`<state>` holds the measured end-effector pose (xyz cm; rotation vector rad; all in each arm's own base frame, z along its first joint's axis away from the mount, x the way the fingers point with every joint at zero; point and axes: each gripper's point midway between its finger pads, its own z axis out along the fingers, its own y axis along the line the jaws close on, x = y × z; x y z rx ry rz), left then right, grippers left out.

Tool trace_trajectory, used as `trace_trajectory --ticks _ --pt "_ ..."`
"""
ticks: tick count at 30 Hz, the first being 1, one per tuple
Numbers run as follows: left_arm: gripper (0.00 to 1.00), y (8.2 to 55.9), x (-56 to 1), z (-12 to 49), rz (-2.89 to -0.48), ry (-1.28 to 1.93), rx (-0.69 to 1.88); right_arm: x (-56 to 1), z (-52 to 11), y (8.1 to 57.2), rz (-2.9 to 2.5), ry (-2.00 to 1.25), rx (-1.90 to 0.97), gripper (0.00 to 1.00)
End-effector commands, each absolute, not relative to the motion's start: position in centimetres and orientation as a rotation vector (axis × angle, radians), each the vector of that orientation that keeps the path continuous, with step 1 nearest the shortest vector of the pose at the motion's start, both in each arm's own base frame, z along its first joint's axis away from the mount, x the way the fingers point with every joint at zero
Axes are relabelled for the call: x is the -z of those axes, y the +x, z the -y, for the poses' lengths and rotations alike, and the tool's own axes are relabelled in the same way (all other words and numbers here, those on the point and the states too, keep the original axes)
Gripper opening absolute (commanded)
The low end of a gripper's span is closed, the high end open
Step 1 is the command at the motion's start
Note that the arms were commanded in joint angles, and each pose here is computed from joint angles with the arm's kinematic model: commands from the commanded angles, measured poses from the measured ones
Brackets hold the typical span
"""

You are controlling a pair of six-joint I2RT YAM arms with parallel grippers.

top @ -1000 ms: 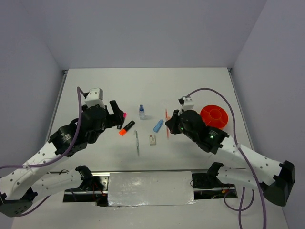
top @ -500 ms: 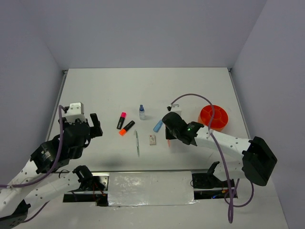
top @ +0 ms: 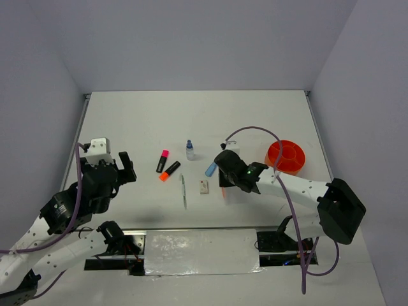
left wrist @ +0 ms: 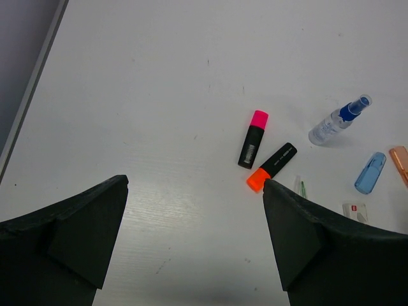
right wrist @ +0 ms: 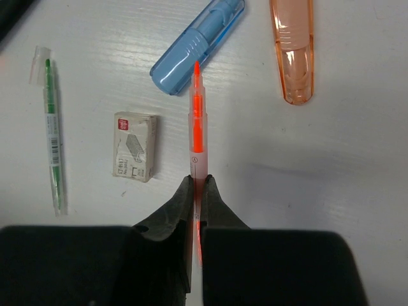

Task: Sort the stationery into containers
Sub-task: Place the pen at the center of the board.

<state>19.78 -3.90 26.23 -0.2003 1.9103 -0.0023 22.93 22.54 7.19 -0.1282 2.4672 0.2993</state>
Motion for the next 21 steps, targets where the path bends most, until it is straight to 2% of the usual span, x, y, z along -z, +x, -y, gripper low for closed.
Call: trace_trajectory --ticks 1,10,21 --pt "0.99 20.0 -27.3 3.8 -1.867 -0.214 0.024 -10.4 -24.0 23.6 -2.374 -0.106 -0.42 0.0" --pt "0.99 19.7 -27.8 3.6 -1.848 -0.226 0.055 -11.6 -23.3 23.4 -2.352 -0.096 -0.42 0.0" --pt "0.99 19.6 -27.8 3.7 -1.845 -0.217 0.072 -5.4 -22.7 23.1 -2.522 -0.122 -0.224 0.0"
